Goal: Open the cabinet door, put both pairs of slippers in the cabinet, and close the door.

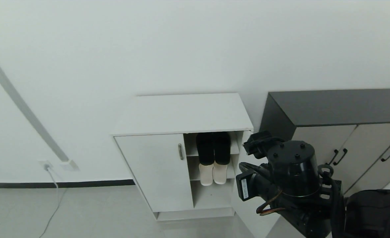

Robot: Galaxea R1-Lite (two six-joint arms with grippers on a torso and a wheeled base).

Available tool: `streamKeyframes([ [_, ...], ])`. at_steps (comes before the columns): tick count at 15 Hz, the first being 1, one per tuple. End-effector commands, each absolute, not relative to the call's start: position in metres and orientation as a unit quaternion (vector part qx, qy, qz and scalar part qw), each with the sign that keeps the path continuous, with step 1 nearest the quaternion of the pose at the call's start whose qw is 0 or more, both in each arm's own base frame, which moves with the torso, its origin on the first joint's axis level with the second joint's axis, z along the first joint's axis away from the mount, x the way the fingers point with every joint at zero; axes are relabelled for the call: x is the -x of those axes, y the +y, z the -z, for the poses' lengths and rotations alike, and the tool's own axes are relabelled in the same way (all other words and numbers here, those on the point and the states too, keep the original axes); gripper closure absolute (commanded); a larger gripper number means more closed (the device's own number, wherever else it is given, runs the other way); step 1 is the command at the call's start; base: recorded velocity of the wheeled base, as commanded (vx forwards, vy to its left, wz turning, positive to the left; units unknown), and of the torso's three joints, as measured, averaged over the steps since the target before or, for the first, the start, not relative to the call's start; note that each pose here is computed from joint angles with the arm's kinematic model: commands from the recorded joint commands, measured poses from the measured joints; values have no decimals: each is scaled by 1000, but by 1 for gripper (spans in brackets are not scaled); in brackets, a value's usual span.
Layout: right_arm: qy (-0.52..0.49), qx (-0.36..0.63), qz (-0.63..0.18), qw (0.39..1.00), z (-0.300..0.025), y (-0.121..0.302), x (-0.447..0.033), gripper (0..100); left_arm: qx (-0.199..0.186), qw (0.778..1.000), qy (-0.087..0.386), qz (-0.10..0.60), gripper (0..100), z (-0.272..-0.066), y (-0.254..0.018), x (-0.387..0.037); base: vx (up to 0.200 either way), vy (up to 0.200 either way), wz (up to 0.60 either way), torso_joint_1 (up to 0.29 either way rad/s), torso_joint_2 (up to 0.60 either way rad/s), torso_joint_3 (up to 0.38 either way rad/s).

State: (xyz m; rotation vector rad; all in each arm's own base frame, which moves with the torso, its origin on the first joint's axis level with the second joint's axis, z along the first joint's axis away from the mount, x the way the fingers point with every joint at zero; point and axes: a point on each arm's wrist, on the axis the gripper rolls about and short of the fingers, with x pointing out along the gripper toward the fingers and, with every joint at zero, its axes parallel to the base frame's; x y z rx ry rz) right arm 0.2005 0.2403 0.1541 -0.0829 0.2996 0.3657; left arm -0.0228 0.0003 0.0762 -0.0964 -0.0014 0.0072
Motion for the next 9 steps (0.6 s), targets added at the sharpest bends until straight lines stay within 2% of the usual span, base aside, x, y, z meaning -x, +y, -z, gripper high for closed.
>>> streamKeyframes([
  [1, 149, 42, -181, 971, -153, 240, -201, 100, 48, 999, -2, -5, 100, -77, 0, 23, 0, 0, -600, 17, 12, -2],
  [2, 149, 41, -180, 972, -154, 240, -201, 100, 48, 999, -2, -5, 100, -77, 0, 23, 0, 0, -600, 17, 2, 2],
  [9, 149, 39, -165, 974, -153, 235, -209, 100, 48, 999, -2, -5, 100, -77, 0, 23, 0, 0, 0, 0, 0, 0],
])
